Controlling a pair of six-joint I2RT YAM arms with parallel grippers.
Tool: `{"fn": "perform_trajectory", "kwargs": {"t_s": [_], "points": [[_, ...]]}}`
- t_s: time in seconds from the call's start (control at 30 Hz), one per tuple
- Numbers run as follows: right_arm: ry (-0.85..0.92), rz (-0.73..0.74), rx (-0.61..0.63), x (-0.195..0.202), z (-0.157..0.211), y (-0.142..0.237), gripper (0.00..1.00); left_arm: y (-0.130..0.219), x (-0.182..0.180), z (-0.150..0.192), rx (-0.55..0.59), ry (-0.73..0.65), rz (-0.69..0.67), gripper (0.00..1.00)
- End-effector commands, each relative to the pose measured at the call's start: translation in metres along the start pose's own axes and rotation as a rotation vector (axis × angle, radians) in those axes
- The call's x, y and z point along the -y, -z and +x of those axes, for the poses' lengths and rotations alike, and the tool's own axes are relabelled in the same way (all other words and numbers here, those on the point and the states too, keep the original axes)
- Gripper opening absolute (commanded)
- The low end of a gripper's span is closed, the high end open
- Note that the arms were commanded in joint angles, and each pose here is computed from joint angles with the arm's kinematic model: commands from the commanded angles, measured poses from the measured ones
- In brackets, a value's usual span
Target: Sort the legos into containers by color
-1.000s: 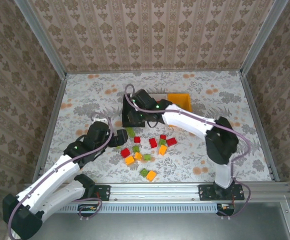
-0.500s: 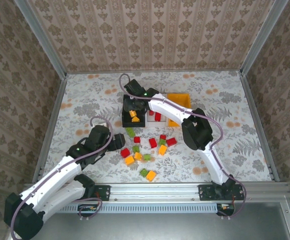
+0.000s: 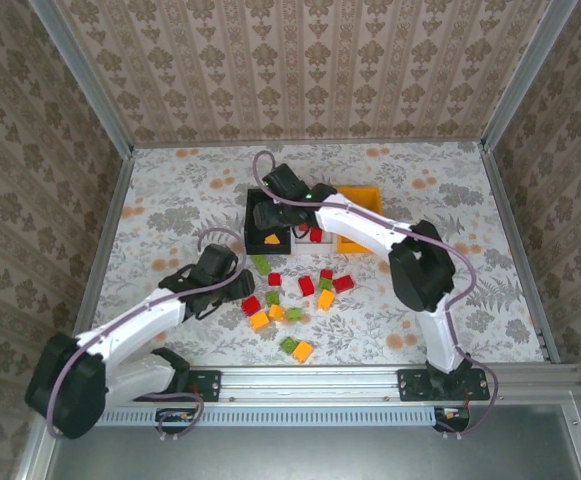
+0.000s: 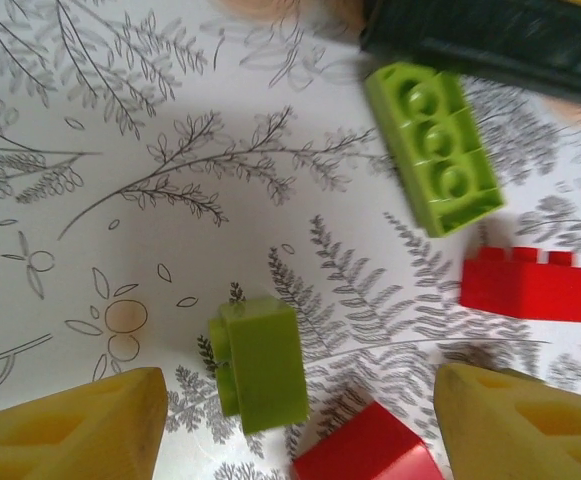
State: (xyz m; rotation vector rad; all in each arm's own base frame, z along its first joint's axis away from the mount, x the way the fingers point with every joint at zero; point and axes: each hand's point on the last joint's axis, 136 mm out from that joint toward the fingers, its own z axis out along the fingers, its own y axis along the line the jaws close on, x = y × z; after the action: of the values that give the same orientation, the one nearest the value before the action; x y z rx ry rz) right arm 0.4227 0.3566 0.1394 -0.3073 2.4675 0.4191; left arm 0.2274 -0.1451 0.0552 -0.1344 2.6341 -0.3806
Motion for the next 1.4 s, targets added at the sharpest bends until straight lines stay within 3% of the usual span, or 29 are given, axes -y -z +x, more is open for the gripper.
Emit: {"fn": "perform_trajectory", "kwargs": {"t_s": [0.0, 0.27, 0.43, 0.6, 0.93, 1.37], "points": [[-0.023, -0.046, 0.098, -0.006, -0.015, 0.034, 0.71, -0.012, -0.005, -0.008, 0.004, -0.021, -0.040, 0.68], [-0.048, -0.048, 0.130, 0.008, 0.003, 0.063, 0.71, -0.027, -0.013, -0.005, -0.015, -0.021, -0.071, 0.41], [-0.070, -0.015, 0.141, 0.026, 0.017, 0.077, 0.71, -0.024, -0.012, -0.005, -0.016, -0.025, -0.066, 0.18], [-0.130, 0.016, 0.149, 0.057, 0.040, 0.094, 0.71, -0.010, 0.003, -0.013, 0.000, -0.053, -0.028, 0.11], [-0.249, 0.165, 0.157, 0.135, 0.107, 0.131, 0.72, 0.020, 0.132, -0.074, 0.112, -0.253, 0.189, 0.13], [-0.335, 0.298, 0.172, 0.187, 0.161, 0.163, 0.73, -0.023, 0.310, -0.139, 0.114, -0.458, 0.440, 0.14]]}}
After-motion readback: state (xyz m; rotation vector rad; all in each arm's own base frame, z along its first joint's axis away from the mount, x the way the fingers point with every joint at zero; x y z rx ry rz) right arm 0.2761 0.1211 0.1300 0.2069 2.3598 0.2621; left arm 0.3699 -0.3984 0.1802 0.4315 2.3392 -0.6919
